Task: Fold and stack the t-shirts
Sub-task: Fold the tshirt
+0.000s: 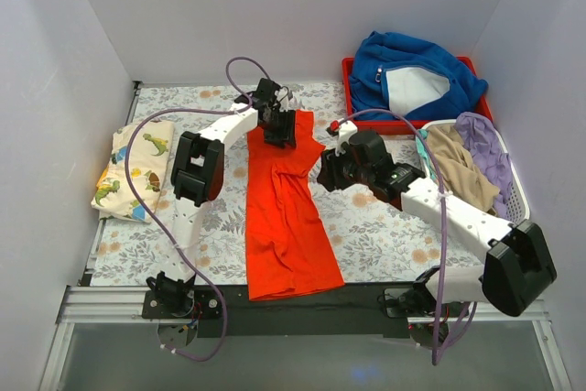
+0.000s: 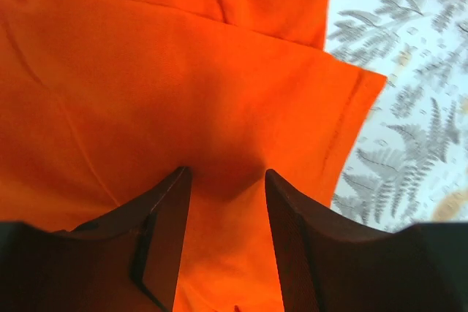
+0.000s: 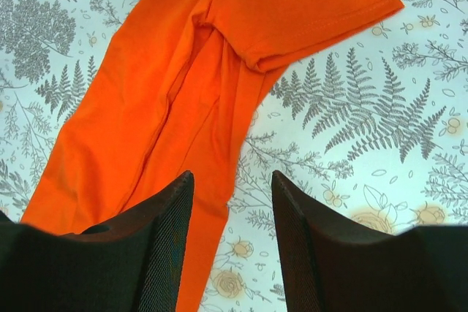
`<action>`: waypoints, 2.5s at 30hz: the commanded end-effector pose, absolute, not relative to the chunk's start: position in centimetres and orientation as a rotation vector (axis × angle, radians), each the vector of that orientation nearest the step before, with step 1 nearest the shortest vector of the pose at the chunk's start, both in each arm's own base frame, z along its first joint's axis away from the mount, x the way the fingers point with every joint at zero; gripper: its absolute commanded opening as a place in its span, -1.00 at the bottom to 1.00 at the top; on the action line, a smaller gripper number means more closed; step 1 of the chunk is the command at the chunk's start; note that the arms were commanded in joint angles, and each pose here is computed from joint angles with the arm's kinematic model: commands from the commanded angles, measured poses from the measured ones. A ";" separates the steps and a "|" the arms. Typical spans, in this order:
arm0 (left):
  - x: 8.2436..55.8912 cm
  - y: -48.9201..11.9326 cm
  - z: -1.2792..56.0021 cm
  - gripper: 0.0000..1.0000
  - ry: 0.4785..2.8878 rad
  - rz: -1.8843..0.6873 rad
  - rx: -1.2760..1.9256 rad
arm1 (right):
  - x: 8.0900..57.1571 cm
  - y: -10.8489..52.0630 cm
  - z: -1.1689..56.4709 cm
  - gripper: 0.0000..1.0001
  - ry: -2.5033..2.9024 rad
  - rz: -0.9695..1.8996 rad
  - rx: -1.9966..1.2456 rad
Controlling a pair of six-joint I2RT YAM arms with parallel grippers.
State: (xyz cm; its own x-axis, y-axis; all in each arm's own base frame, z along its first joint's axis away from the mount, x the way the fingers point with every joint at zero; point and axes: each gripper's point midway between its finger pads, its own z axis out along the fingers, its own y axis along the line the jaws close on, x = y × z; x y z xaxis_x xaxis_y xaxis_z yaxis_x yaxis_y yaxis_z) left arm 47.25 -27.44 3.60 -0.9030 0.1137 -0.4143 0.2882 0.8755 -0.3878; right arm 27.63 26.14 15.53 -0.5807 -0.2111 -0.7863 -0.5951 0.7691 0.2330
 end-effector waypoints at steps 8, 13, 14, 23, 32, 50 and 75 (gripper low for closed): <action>55.0 -21.6 0.4 -0.09 2.604 -0.153 0.285 | 24.3 24.4 13.9 0.08 2.242 0.667 -0.556; 58.0 -23.1 0.8 -0.04 2.497 -0.202 0.290 | 23.4 24.8 12.7 0.08 2.284 0.710 -0.565; 58.2 -23.5 0.8 -0.03 2.490 -0.231 0.296 | 23.3 24.8 12.4 0.08 2.296 0.712 -0.565; 55.8 -24.3 10.6 -0.03 2.370 -0.374 0.190 | 21.6 24.5 9.2 0.09 2.407 0.729 -0.581; 41.8 -20.8 18.4 -0.03 2.376 -0.558 -0.079 | 20.6 23.8 7.6 0.11 2.470 0.709 -0.597; 15.5 -16.9 6.1 -0.04 2.775 -0.549 -0.555 | 16.7 22.0 5.5 0.15 2.574 0.775 -0.583; 12.1 -16.7 0.5 -0.03 2.826 -0.318 -0.550 | 14.6 24.4 2.6 0.11 2.674 1.013 -0.582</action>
